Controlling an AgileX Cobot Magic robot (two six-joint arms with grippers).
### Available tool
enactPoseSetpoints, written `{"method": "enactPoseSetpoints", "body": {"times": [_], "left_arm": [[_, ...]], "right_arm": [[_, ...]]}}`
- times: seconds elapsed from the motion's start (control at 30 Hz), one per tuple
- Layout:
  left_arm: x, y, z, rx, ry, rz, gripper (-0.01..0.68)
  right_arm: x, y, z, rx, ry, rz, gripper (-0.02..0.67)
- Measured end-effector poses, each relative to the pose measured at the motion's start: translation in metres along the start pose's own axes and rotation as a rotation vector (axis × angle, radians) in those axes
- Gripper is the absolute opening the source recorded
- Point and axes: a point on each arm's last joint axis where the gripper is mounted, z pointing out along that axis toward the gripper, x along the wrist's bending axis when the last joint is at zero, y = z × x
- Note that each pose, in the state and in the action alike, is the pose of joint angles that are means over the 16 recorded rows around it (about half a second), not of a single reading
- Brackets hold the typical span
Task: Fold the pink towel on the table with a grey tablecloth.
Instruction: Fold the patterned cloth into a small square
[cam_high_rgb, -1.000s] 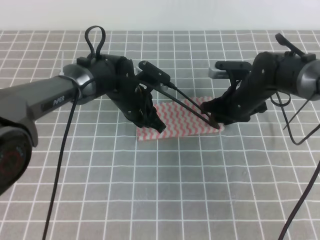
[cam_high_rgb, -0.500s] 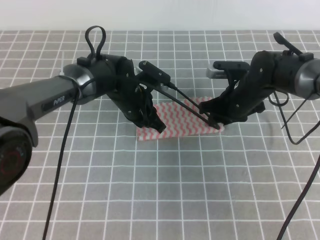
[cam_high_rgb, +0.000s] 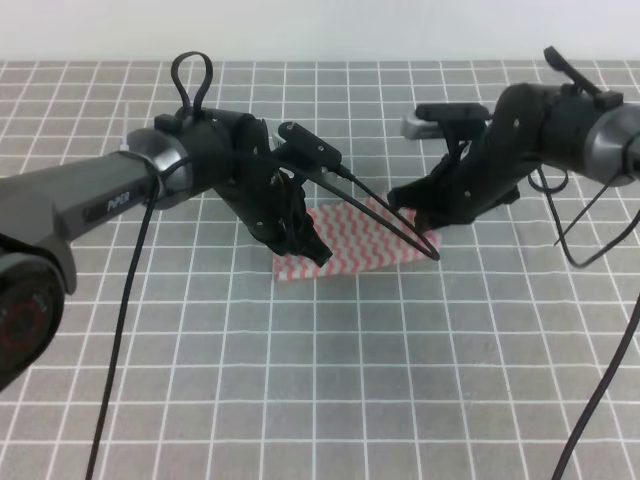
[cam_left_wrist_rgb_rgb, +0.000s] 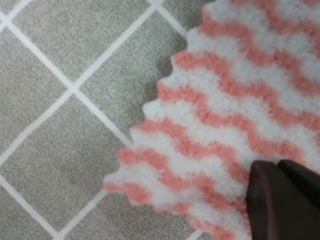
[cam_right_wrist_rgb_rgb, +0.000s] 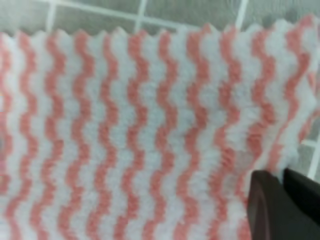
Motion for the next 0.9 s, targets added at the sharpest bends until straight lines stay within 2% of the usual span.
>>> {"method": "enactPoseSetpoints", "body": {"times": [0.53, 0.9], "left_arm": [[0.0, -0.001, 0.0, 0.004, 0.005, 0.007, 0.0], [0.001, 0.001, -0.001, -0.006, 0.01, -0.002, 0.0]], "right_arm": [[0.02, 0.009, -0.02, -0.047, 0.171, -0.054, -0.012], [0.027, 0.009, -0.021, -0.055, 0.251, -0.078, -0.012]]}}
